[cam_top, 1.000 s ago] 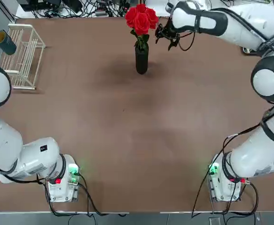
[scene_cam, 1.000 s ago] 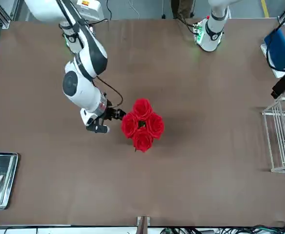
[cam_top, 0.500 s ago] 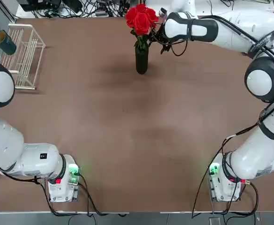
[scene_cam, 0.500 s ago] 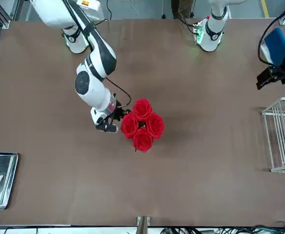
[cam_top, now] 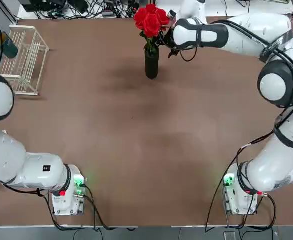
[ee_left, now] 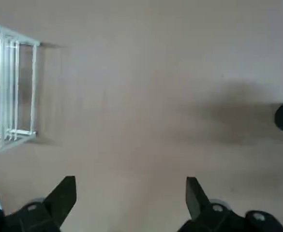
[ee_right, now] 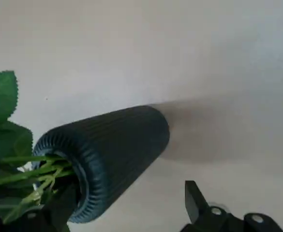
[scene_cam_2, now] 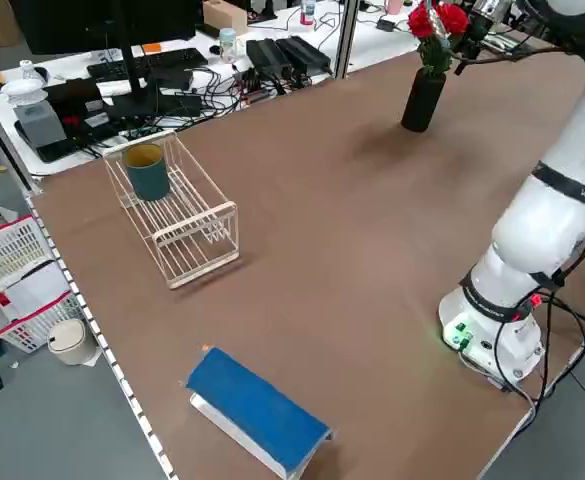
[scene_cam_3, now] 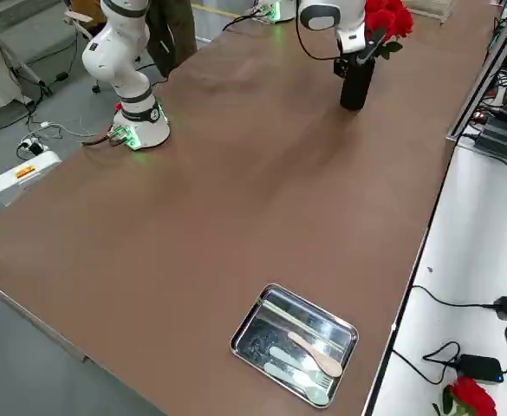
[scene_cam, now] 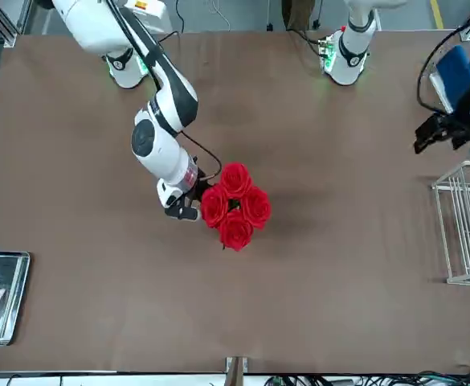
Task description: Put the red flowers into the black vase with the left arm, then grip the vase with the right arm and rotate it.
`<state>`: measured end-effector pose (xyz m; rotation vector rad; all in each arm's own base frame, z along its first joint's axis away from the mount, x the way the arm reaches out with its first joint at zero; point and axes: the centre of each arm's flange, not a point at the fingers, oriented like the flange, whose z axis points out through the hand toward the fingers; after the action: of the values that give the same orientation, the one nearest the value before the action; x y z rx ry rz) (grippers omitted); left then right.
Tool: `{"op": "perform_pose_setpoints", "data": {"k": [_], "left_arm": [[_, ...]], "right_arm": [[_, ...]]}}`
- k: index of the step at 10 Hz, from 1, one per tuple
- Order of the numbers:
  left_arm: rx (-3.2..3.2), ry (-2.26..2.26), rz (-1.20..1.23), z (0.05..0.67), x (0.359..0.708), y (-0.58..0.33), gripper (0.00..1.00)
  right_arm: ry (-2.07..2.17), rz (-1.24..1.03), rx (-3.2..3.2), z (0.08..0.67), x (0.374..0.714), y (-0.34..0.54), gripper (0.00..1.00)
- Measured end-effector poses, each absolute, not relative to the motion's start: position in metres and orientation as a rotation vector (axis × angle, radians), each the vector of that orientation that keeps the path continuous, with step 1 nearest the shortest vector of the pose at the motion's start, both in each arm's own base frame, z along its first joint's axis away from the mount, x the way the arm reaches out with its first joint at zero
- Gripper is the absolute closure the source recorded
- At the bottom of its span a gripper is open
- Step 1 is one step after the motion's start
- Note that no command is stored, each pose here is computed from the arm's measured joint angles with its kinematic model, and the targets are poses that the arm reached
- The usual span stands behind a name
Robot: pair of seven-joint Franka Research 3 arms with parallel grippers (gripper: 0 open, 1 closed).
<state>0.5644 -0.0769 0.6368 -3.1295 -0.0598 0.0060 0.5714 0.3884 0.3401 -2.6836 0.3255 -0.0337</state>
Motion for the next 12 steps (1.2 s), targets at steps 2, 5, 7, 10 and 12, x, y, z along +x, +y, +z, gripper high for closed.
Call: {"op": "perform_pose_setpoints", "data": {"k": [2, 5, 7, 10, 12], "left_arm": [[-3.126, -0.035, 0.033, 0.63, 0.559, -0.078, 0.0], [-3.125, -0.043, 0.032, 0.631, 0.56, -0.062, 0.0], [-3.125, -0.077, 0.025, 0.633, 0.56, -0.05, 0.0], [-3.127, -0.099, -0.011, 0.645, 0.557, -0.042, 0.0], [-3.128, -0.102, -0.029, 0.65, 0.557, -0.041, 0.0]], "right_arm": [[0.34, -0.046, -2.665, 0.336, 0.572, 0.395, 0.0], [0.356, -0.041, -2.652, 0.321, 0.567, 0.407, 0.0], [0.356, -0.033, -2.652, 0.313, 0.565, 0.41, 0.06], [0.356, -0.037, -2.647, 0.316, 0.568, 0.411, 0.3], [0.347, -0.026, -2.652, 0.32, 0.57, 0.412, 0.37]]}}
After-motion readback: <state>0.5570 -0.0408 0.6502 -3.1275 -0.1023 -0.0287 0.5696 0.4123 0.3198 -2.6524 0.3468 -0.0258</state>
